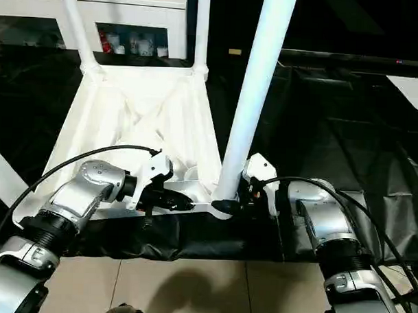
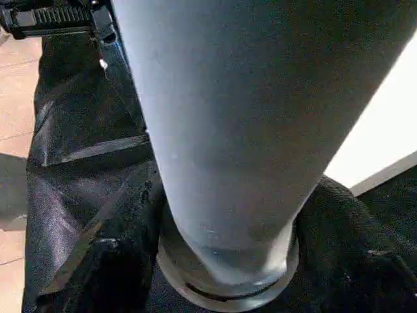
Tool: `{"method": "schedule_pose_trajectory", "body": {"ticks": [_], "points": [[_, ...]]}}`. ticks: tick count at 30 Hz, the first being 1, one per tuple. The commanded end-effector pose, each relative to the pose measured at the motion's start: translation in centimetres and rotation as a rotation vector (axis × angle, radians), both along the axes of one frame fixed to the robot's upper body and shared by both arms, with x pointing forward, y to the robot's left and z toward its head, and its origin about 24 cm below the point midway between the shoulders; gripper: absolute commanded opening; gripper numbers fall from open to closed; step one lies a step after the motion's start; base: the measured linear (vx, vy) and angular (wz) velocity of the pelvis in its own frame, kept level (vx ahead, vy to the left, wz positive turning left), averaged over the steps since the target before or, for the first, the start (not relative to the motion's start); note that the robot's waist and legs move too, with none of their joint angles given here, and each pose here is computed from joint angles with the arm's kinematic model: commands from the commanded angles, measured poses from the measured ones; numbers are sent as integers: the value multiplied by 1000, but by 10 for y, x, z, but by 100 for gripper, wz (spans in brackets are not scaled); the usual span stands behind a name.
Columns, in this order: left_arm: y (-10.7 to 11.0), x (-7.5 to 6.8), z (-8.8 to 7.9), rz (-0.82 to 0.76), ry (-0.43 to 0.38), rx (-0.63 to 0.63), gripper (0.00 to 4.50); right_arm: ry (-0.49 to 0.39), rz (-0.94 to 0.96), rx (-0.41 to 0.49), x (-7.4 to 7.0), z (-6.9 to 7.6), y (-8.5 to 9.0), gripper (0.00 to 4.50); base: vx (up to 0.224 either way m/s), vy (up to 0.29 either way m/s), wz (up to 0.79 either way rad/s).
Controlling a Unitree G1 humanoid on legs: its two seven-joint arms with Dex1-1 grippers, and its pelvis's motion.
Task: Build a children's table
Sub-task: Rotate leg to tighten
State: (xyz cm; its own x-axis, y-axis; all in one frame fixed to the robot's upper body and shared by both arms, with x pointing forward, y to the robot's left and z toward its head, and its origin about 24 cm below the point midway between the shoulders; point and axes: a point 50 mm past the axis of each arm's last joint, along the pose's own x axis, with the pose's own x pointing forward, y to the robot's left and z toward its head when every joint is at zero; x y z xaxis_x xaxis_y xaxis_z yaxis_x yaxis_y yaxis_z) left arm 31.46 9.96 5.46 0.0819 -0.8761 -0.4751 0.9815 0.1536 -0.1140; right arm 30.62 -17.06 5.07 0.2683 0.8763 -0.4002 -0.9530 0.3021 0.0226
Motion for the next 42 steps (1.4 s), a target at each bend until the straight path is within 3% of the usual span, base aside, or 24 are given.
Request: {"method": "schedule_pose_trajectory", "body": {"ticks": [1,7,12,18,19,21,26,28,32,37,42], "points": [[-13,2,18,-34,-70,-83,0,43,48,-14,-10,-12,8,261,0,0,0],[-14,4,18,13,-99,-97,0,11,14,-2,-11,-17,10,259,0,0,0],[-24,8,16,97,-119,-107,0,-39,-190,68,1,-20,18,259,0,0,0],[-54,7,11,167,-129,-122,0,-46,-465,147,17,-27,30,258,0,0,0],[-67,8,11,199,-134,-138,0,-35,-567,152,23,-29,34,258,0,0,0],[-73,9,12,218,-149,-137,0,-53,-598,136,26,-29,37,258,0,0,0],[-80,11,14,254,-190,-131,0,-81,-625,168,32,-23,47,258,0,0,0],[-81,11,15,257,-197,-131,0,-90,-626,181,33,-21,48,313,0,0,0],[-77,10,14,242,-201,-132,0,-94,-595,203,33,-18,50,352,0,0,0],[-64,7,14,164,-187,-135,0,-104,-462,181,26,-15,40,382,0,0,0],[-47,2,14,73,-163,-132,0,-59,-273,160,13,-13,23,382,0,0,0]]}}
